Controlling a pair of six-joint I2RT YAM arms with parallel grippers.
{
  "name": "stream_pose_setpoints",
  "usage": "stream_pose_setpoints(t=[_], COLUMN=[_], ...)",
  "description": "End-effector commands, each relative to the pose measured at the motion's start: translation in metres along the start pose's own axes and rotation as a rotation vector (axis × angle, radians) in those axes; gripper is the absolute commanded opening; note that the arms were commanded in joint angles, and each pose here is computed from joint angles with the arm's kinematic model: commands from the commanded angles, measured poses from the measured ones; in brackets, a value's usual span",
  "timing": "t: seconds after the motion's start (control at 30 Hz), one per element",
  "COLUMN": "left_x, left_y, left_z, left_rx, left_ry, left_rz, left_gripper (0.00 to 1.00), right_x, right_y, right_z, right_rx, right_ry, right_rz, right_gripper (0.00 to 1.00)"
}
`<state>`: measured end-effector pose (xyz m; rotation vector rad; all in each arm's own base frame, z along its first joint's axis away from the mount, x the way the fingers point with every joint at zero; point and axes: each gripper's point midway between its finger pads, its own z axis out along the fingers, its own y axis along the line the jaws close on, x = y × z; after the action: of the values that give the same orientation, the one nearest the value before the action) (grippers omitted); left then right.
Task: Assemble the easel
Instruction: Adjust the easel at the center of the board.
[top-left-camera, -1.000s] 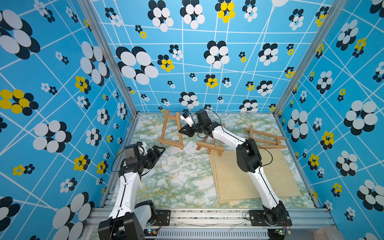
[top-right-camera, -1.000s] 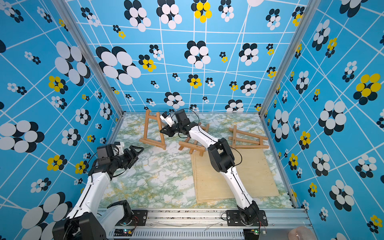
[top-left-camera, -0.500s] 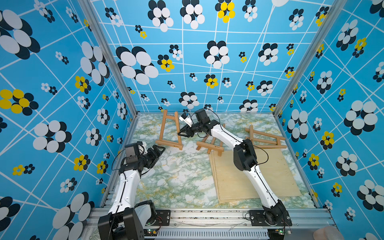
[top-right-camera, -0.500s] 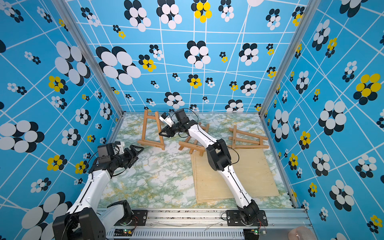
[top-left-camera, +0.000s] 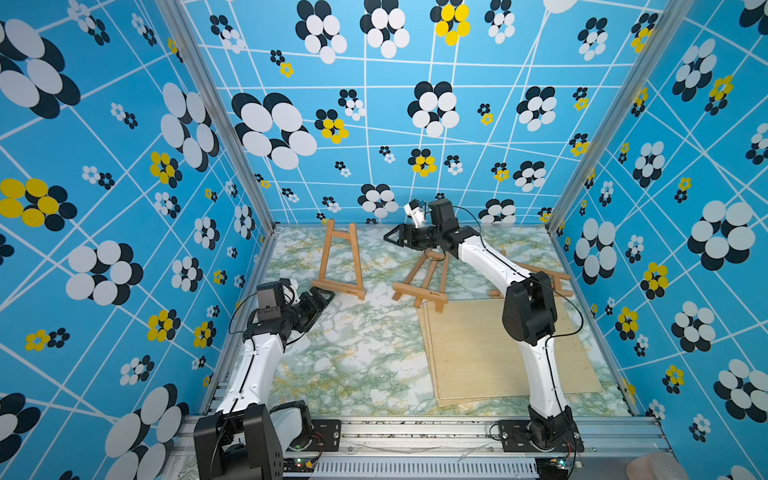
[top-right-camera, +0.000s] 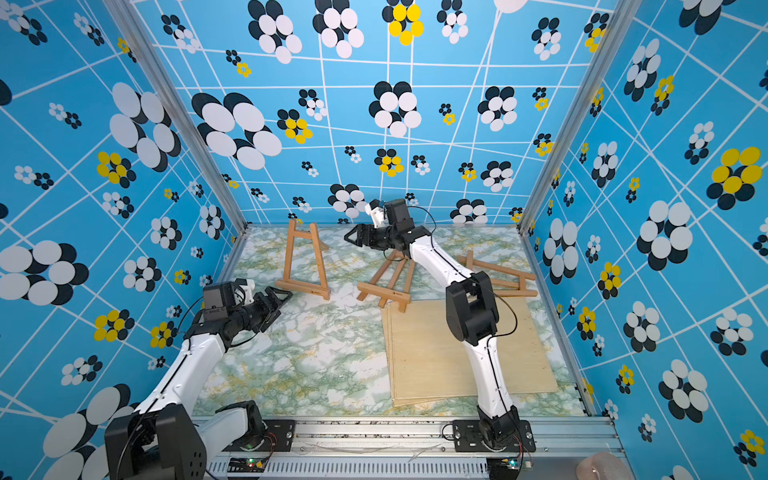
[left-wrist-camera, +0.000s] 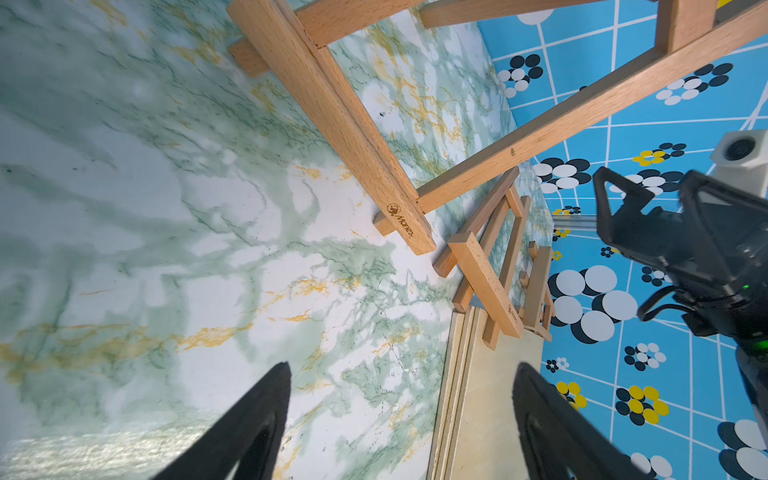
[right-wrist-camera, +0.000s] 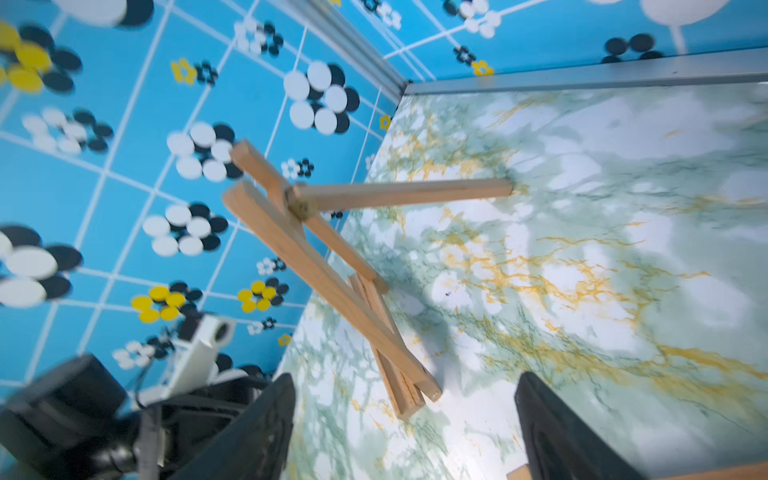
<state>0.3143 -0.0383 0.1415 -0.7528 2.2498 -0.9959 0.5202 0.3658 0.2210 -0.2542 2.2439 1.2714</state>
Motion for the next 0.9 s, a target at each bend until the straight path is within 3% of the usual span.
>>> stream_pose_setpoints(t=[0.0, 0.13, 0.2, 0.4, 0.47, 0.53, 0.7, 0.87], left_x=[-0.009, -0.006, -0.006, -0.007, -0.008, -0.011, -0.028, -0.048], left_y=[-0.013, -0.011, -0.01, -0.004, -0.003, -0.004, -0.012, -0.026], left_z=[-0.002, -0.003, -0.003, 0.003, 0.006, 0.008, 0.015, 0.03], left_rx=[0.024, 0.017, 0.015, 0.011, 0.014, 0.015, 0.025, 0.016], left_ry=[-0.016, -0.007, -0.009, -0.008, -0.004, -0.008, -0.016, -0.018], left_rz=[0.042, 0.043, 0.042, 0.027, 0.017, 0.017, 0.043, 0.075], left_gripper=[0.86, 0.86, 0.86, 0.86, 0.86, 0.86, 0.84, 0.81], right_x=[0.033, 0.036, 0.036, 0.055, 0.06, 0.062, 0.059, 0.042], right_y=[-0.051, -0.057, -0.055, -0.058, -0.059, -0.064, -0.058, -0.041], right_z=[0.023, 0.051, 0.068, 0.115, 0.129, 0.14, 0.153, 0.123], right_rx=[0.073, 0.016, -0.024, -0.031, -0.039, -0.047, -0.081, -0.063], right_ry=[0.112, 0.125, 0.133, 0.161, 0.146, 0.119, 0.07, 0.017], right_rz=[0.431, 0.561, 0.573, 0.636, 0.657, 0.671, 0.648, 0.543], right_gripper=[0.85, 0.8, 0.63, 0.38, 0.19, 0.05, 0.02, 0.02])
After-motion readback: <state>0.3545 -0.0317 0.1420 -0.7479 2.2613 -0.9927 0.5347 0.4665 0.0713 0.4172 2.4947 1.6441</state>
